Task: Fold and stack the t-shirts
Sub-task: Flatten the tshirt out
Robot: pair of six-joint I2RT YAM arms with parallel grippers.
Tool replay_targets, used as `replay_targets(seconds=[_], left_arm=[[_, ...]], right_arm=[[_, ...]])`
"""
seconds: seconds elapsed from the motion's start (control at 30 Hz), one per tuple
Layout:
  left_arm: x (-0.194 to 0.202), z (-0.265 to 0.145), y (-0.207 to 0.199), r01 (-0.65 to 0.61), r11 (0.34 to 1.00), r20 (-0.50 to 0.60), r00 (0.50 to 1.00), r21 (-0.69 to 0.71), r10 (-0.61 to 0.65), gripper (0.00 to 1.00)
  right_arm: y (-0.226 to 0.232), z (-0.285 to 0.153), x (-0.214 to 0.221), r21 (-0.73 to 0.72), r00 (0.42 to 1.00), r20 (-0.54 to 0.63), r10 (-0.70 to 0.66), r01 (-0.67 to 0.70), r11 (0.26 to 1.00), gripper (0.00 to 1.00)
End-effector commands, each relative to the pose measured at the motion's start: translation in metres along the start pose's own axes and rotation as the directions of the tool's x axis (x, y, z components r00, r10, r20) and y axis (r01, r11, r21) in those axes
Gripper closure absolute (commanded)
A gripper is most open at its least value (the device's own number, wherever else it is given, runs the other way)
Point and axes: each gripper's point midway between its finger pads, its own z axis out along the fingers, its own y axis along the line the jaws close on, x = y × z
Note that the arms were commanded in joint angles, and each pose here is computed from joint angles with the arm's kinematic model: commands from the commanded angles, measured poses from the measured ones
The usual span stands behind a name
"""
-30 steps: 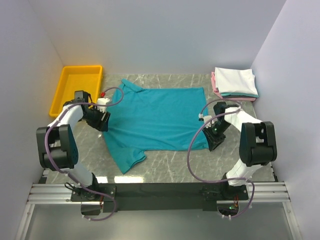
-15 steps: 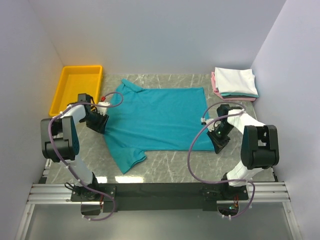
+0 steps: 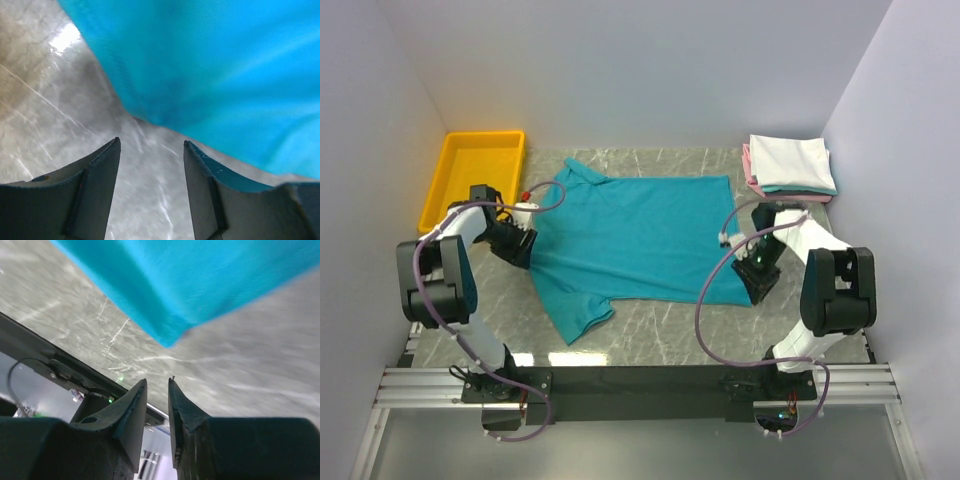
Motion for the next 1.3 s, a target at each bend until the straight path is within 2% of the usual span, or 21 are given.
replay_targets(seconds=[0.0,0.07,0.17,0.43,0.67,0.73,0.9,1.0,1.1,1.23,1.27], left_arm=[[-0.029,-0.039,-0.021,-0.064,0.997,0.121,0.991,0.038,0.059,0.41],[-0.034,-0.040,-0.029,-0.060,0.996,0.137,0.989,0.059,0.051,0.41],[-0.034,-0.031,-0.044,-0.053,0.994,0.137,0.990,0.095,0.040,0.41],[-0.017,0.002,-0.082,-0.104,0.988,0.062,0.993,0.117,0.097,0.42],[0.043,0.015,-0.087,-0.134,0.986,-0.116,0.983,0.100,0.145,0.44],[0.057,0.012,-0.084,-0.167,0.983,-0.156,0.972,0.074,0.177,0.44],[0.099,0.002,-0.097,-0.198,0.973,-0.251,0.942,0.115,0.221,0.46],[0.097,-0.007,-0.103,-0.216,0.967,-0.238,0.940,0.135,0.244,0.44],[0.067,-0.020,-0.115,-0.252,0.947,-0.125,0.952,0.201,0.280,0.40],[-0.004,-0.044,-0.117,-0.261,0.942,0.062,0.965,0.213,0.254,0.34],[-0.039,-0.056,-0.111,-0.286,0.942,0.152,0.953,0.174,0.261,0.33]], right_arm=[[-0.013,-0.054,-0.042,0.074,0.986,0.165,-0.021,0.009,0.997,0.69],[-0.017,-0.070,-0.069,0.080,0.969,0.245,0.001,-0.021,0.997,0.71],[-0.023,-0.071,-0.105,0.088,0.952,0.306,0.023,-0.053,0.995,0.76],[-0.032,-0.031,-0.167,0.091,0.946,0.314,0.078,-0.111,0.990,0.80],[-0.046,0.007,-0.157,0.123,0.970,0.213,0.120,-0.148,0.981,0.81],[-0.042,0.009,-0.149,0.118,0.975,0.193,0.111,-0.136,0.984,0.81],[-0.020,0.012,-0.124,0.104,0.987,0.151,0.063,-0.079,0.991,0.81],[-0.014,0.007,-0.122,0.117,0.987,0.160,0.025,-0.044,0.992,0.79],[-0.014,-0.011,-0.136,0.128,0.977,0.214,0.000,-0.028,0.991,0.78],[-0.026,-0.054,-0.176,0.179,0.933,0.360,-0.021,-0.047,0.983,0.73],[-0.032,-0.073,-0.192,0.210,0.911,0.412,-0.035,-0.057,0.976,0.71]])
